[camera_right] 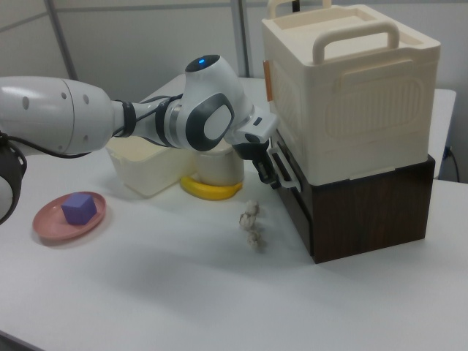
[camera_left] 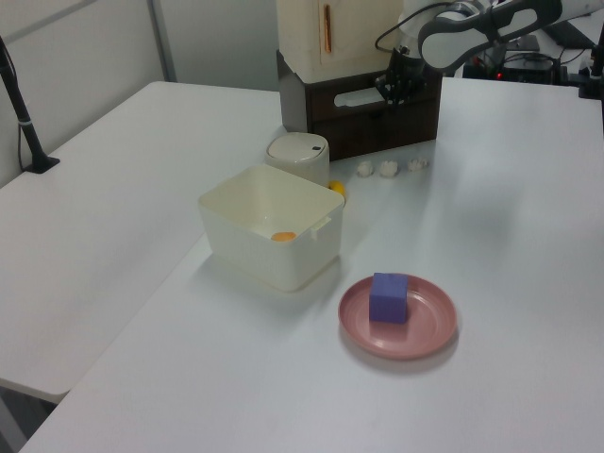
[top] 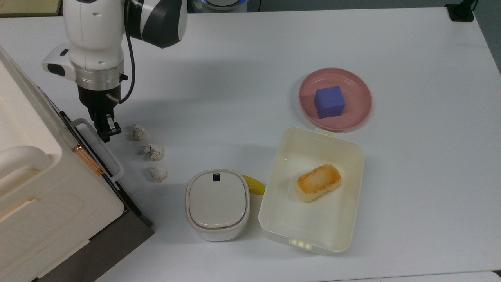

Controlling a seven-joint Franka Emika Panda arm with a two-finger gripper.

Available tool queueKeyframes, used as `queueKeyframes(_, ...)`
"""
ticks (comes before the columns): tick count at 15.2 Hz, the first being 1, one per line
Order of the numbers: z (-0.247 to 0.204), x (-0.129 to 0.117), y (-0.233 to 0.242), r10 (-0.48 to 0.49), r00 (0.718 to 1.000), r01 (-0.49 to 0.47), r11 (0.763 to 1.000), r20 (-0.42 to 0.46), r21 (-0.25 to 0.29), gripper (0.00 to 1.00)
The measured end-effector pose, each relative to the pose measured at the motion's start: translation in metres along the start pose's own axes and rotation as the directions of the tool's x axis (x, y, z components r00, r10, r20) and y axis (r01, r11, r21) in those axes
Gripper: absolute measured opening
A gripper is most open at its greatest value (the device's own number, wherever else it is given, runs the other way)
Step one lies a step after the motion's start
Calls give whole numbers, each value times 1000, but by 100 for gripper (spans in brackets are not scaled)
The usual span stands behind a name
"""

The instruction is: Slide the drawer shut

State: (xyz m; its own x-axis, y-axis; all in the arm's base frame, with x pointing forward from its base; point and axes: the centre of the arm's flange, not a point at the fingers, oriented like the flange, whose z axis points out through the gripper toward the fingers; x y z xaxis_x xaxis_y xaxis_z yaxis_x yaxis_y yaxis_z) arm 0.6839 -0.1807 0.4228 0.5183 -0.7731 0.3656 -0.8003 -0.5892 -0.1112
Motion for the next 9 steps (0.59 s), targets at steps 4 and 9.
queueKeyframes(4, -26, -22, -12, -298, 949, 303, 952, 104, -40, 6)
queueKeyframes(9, -117, -77, -35, -618, 746, 613, 783, 248, 107, 37)
